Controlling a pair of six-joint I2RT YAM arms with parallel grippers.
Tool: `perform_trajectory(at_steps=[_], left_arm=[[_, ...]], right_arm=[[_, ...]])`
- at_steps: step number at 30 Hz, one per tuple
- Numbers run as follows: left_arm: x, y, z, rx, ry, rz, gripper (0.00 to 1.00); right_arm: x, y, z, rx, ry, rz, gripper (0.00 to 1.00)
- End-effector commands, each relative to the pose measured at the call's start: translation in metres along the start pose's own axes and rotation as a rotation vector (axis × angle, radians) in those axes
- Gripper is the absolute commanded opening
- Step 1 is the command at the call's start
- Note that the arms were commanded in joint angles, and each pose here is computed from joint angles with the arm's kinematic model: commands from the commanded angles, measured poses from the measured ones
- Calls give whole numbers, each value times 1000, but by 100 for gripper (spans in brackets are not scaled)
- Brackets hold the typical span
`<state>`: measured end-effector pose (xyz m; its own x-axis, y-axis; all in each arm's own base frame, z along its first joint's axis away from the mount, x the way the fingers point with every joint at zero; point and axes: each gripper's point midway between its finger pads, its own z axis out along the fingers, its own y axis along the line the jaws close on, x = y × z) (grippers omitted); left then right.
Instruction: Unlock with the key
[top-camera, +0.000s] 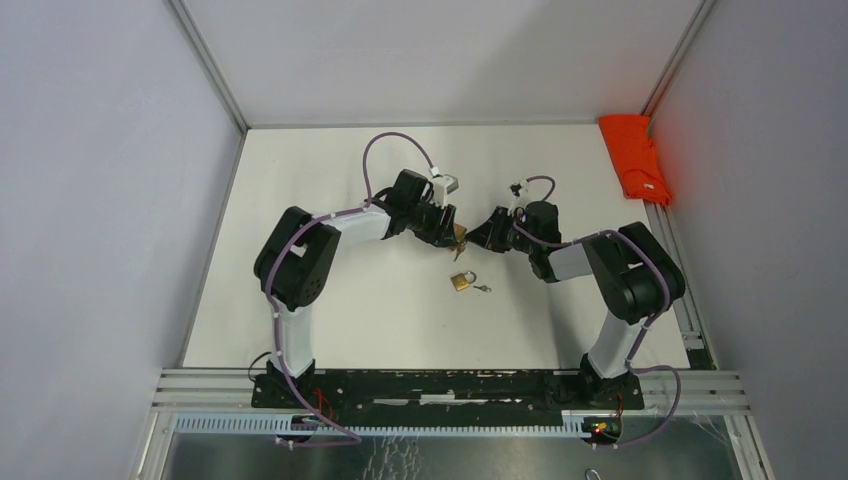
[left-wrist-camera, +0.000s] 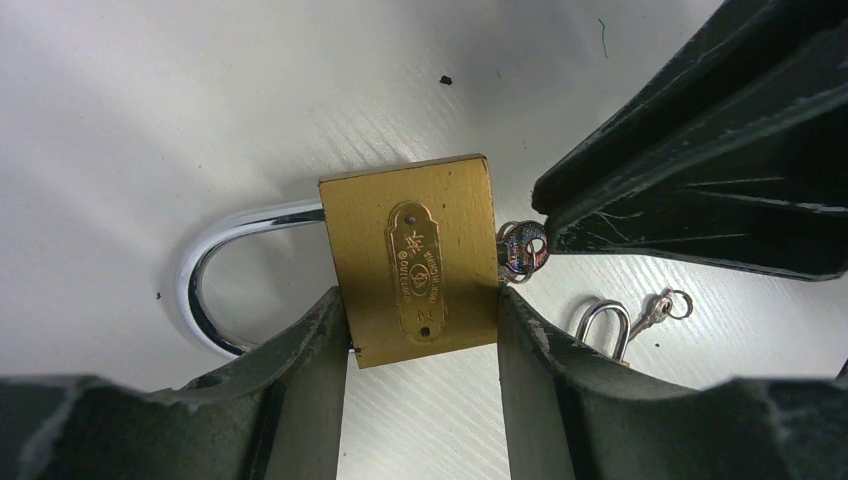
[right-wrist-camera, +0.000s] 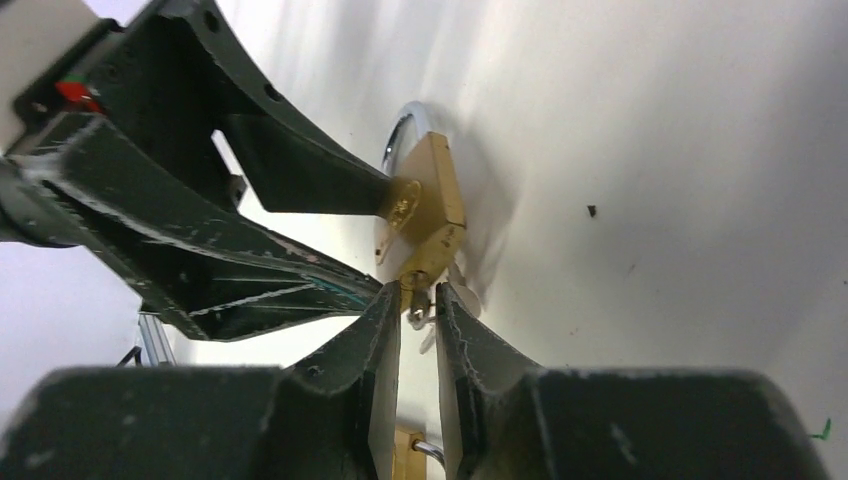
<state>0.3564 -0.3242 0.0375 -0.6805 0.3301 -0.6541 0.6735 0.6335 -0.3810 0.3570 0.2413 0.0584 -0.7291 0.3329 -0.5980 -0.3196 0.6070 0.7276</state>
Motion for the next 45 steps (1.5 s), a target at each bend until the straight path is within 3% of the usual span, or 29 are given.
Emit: perform_trajectory(at_steps=[1,13,18,30,38,45], left_arm=[[-13,-15,-13,24,-30,-20,2],[-13,-15,-13,31,-30,-19,2],[-17,-17,-14,34,-44,-17,2],[-60,-32,-35,51,-211,28,2],[-96,-45,-65,46,-379,100,2],[-114,-59,-78,81,-437,126,2]], right_arm=[[0,-9,2,23,-4,-22,24],[2,-1,14,-38,23,4,21],[10,12,17,-92,56,34,3],[8,51,10,-221,89,324,0],[12,42,11,-67,181,401,0],[22,25,12,30,204,424,0]])
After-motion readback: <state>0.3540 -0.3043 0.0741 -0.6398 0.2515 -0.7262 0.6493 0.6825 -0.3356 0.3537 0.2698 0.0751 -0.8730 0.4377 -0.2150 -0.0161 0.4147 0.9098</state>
